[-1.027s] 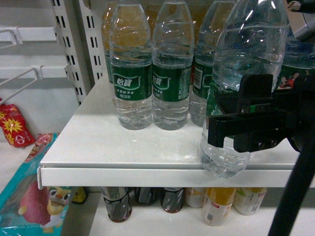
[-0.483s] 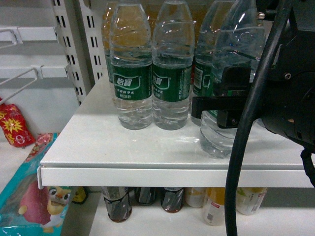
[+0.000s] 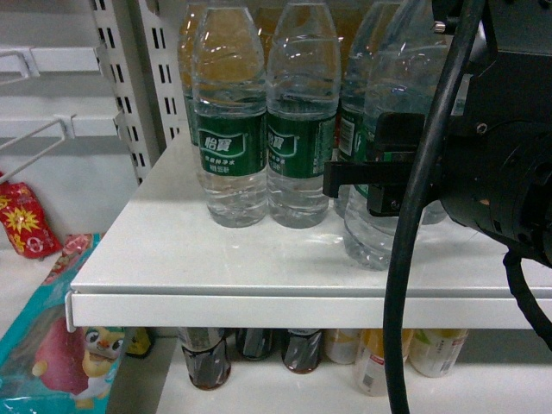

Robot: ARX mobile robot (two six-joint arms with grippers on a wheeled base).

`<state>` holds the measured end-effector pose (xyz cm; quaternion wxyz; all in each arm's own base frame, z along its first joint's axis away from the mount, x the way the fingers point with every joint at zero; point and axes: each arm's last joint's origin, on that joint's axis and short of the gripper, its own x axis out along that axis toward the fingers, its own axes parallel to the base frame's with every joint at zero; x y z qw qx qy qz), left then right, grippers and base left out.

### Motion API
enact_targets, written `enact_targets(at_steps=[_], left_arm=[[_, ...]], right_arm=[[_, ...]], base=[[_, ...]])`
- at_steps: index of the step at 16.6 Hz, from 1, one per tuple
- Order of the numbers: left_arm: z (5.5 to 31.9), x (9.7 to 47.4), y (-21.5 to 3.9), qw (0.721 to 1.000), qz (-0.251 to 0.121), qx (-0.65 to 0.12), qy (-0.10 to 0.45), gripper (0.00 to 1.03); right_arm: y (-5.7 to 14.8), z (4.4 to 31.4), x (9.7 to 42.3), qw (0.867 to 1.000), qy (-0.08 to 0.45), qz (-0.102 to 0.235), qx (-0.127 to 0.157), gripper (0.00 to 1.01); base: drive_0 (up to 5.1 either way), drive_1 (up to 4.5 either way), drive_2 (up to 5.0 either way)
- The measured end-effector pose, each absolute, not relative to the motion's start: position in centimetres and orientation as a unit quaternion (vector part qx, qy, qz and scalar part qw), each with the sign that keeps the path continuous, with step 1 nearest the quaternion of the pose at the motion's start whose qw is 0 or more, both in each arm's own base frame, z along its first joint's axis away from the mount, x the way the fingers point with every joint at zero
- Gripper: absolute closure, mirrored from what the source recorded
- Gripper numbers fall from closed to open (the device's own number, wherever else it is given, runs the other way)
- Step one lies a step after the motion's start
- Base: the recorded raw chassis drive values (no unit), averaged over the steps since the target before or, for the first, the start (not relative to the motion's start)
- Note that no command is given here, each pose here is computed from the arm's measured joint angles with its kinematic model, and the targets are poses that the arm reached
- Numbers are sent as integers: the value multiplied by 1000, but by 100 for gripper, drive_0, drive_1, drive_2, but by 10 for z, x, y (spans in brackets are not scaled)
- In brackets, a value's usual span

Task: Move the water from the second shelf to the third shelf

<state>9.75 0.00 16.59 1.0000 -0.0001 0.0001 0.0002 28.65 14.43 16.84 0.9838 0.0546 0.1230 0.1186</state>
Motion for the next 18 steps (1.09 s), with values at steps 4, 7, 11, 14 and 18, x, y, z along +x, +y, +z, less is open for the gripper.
enact_targets(at_steps=[4,7,11,14,18], left_arm=[[166,97,0,1000,0,0,0,5],[166,97,0,1000,0,0,0,5],[166,97,0,1000,0,0,0,5],[166,97,0,1000,0,0,0,5],[166,97,0,1000,0,0,0,5]], right_arm=[[148,167,287,984,119,120,50,62],[148,166,288,985,117,120,47,62],[151,172,291,985,100,131,53,16],[151,172,291,984,103,134,57,4],[152,171,291,980,111,150,65,3]], base=[[0,0,0],[0,0,0],[0,0,0],[0,0,0],[0,0,0]])
